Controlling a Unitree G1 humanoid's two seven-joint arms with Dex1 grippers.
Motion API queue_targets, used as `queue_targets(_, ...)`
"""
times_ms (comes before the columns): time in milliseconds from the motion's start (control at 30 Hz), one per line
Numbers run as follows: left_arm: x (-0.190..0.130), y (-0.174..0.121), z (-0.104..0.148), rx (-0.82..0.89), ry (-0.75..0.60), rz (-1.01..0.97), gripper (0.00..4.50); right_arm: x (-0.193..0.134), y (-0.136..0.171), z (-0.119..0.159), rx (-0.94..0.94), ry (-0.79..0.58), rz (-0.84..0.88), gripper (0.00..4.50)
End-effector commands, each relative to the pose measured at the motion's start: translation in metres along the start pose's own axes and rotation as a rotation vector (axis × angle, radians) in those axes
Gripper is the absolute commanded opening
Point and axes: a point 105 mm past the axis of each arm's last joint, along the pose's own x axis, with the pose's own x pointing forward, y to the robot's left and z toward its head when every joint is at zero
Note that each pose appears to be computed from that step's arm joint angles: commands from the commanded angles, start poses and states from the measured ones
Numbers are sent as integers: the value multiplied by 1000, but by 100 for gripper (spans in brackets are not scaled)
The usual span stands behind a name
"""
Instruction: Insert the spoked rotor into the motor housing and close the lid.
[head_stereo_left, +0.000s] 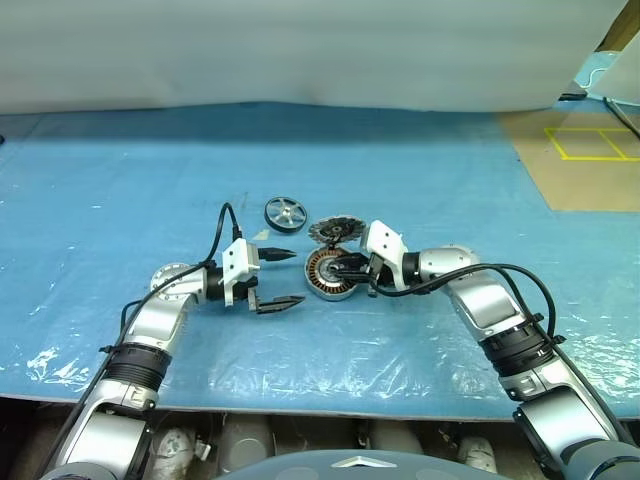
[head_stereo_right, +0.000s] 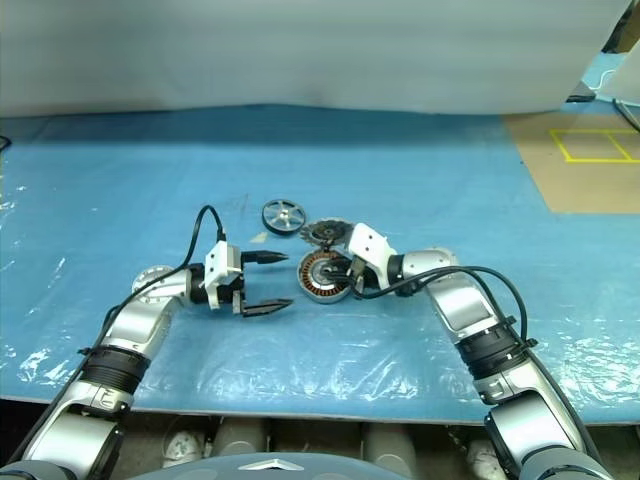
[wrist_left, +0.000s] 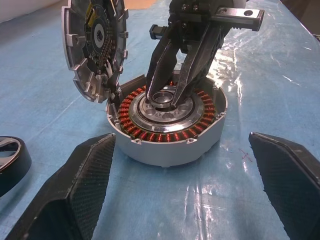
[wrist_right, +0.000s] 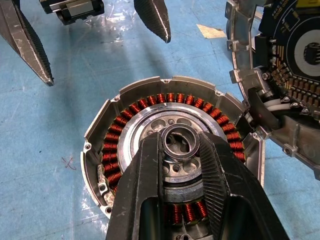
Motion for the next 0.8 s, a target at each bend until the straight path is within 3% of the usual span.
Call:
queue_targets(33,-3,3,9,50,-16,-1,450,0,1,-2,-1,4,5,62)
queue_targets(367,0,5,10,51,-12,1,450,2,7,-5,-4,9,38,62)
queue_targets(400,0,5,10,51,-11,1,450,1,10,-5,1,10,58,137)
queue_targets(567,-2,5,9,47,-6,-1,450,-1,5,-2,58,-15,36,301)
queue_targets(800,-1,3,8,43,-5,-6,450,-8,-4,21,97,-130,3,301)
